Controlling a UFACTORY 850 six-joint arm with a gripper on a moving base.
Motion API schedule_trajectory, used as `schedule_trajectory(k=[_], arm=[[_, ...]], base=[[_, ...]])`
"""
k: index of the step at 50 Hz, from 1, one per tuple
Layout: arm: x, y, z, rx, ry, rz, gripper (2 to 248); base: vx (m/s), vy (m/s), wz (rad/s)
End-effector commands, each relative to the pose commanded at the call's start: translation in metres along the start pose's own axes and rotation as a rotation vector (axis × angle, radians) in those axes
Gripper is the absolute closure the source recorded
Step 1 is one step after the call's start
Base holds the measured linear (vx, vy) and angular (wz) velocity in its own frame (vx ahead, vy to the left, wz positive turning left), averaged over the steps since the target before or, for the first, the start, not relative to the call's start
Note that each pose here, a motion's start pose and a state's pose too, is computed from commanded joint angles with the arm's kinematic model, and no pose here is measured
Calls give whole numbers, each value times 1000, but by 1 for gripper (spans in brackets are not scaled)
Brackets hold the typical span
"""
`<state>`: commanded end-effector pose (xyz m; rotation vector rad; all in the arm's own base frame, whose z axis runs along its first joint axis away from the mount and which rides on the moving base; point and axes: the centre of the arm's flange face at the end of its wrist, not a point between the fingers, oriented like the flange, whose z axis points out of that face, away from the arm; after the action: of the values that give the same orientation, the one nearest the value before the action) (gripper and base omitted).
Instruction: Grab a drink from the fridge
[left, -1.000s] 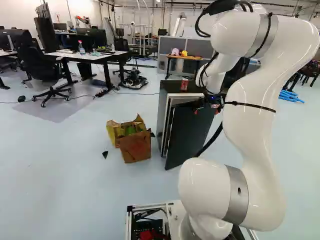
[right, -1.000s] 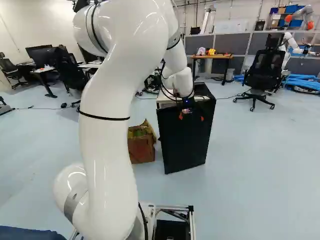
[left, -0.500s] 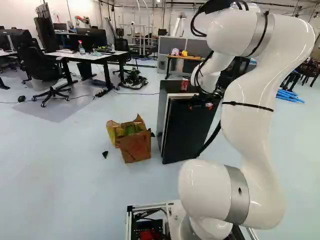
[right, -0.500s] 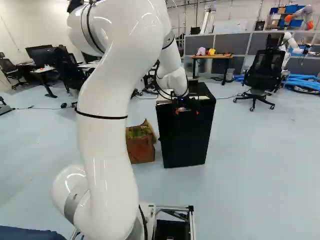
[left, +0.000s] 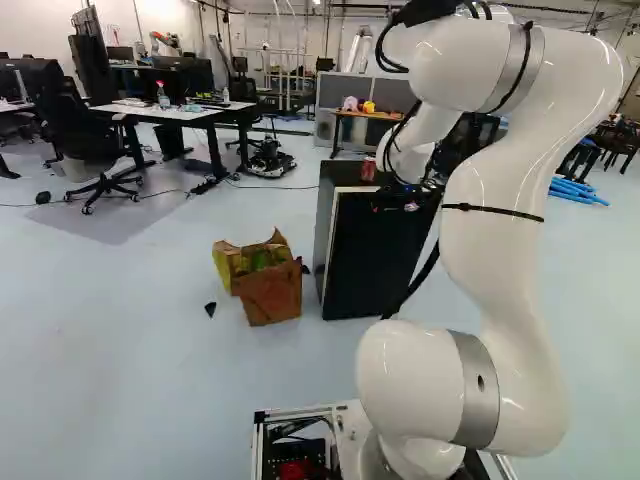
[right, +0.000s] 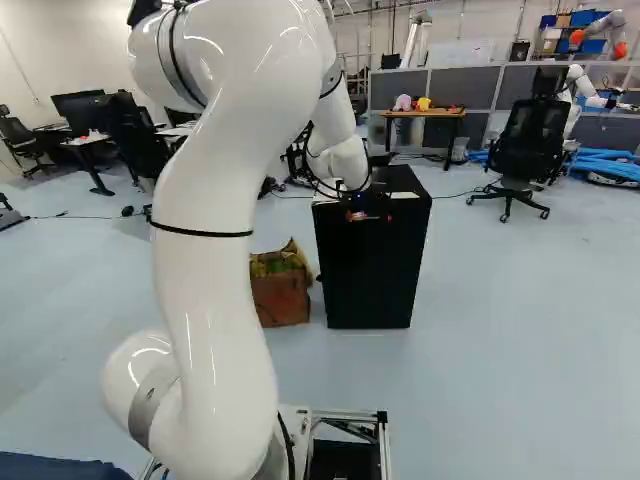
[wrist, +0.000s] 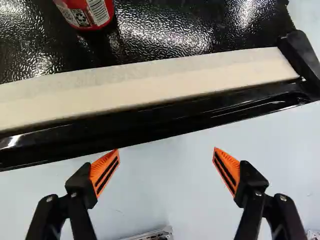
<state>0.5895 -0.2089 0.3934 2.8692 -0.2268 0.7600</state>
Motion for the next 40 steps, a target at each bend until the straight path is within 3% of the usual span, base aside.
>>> schedule_trajectory(k=[12, 27, 40], arm=[[-2, 0, -1, 0, -2, 1, 3], [-20, -1, -14, 2, -19, 2, 3], [-21, -10, -16, 9, -19, -9, 3]], base=[[0, 0, 0], [0, 0, 0], [0, 0, 0]])
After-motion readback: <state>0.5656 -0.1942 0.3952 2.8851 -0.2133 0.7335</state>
